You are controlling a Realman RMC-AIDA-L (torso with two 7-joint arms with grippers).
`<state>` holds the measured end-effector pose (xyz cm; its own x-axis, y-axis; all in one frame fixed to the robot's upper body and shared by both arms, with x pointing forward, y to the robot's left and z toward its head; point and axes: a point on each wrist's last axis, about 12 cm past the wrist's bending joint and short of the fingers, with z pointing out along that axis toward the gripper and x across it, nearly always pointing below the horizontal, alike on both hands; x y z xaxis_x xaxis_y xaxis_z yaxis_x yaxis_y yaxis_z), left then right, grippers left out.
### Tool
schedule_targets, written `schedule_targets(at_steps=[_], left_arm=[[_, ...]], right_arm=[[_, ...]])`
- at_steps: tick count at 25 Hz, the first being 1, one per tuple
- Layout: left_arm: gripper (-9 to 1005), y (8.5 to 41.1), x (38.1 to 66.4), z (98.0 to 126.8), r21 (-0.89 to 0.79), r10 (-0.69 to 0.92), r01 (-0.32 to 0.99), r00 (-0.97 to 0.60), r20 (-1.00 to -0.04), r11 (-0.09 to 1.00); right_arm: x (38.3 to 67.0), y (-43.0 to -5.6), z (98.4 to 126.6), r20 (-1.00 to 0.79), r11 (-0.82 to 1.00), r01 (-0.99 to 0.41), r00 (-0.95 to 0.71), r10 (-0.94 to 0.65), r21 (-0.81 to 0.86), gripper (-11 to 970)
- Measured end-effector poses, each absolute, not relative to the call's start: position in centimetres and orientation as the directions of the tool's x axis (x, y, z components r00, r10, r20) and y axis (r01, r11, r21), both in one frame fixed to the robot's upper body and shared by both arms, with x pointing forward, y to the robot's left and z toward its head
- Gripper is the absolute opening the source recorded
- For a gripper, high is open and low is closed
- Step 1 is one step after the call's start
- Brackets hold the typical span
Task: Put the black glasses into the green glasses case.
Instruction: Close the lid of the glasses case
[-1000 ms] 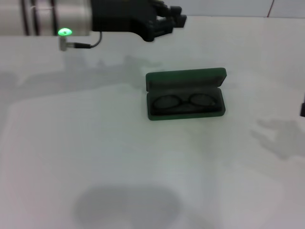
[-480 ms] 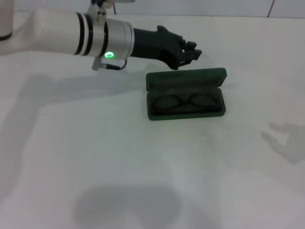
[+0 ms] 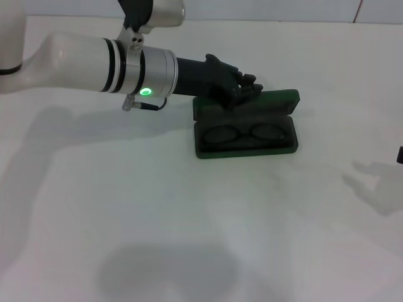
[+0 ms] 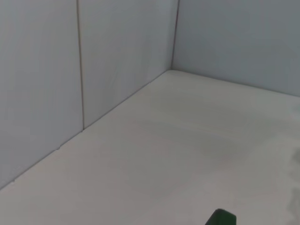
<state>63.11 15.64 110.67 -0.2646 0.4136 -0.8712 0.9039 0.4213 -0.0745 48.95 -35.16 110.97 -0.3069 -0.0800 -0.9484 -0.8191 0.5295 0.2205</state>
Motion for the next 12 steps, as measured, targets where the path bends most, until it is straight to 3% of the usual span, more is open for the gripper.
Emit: schedule_targets(at_steps=[12], left_arm=[[217,15.66,62.79,109.66,-0.088,0.431,0.894,-0.296,-0.852,0.440]], right_arm=[[49.18,-34.94,110.65,-0.951,0.536,-0.818,-0.297,-0.082,0.209,411]])
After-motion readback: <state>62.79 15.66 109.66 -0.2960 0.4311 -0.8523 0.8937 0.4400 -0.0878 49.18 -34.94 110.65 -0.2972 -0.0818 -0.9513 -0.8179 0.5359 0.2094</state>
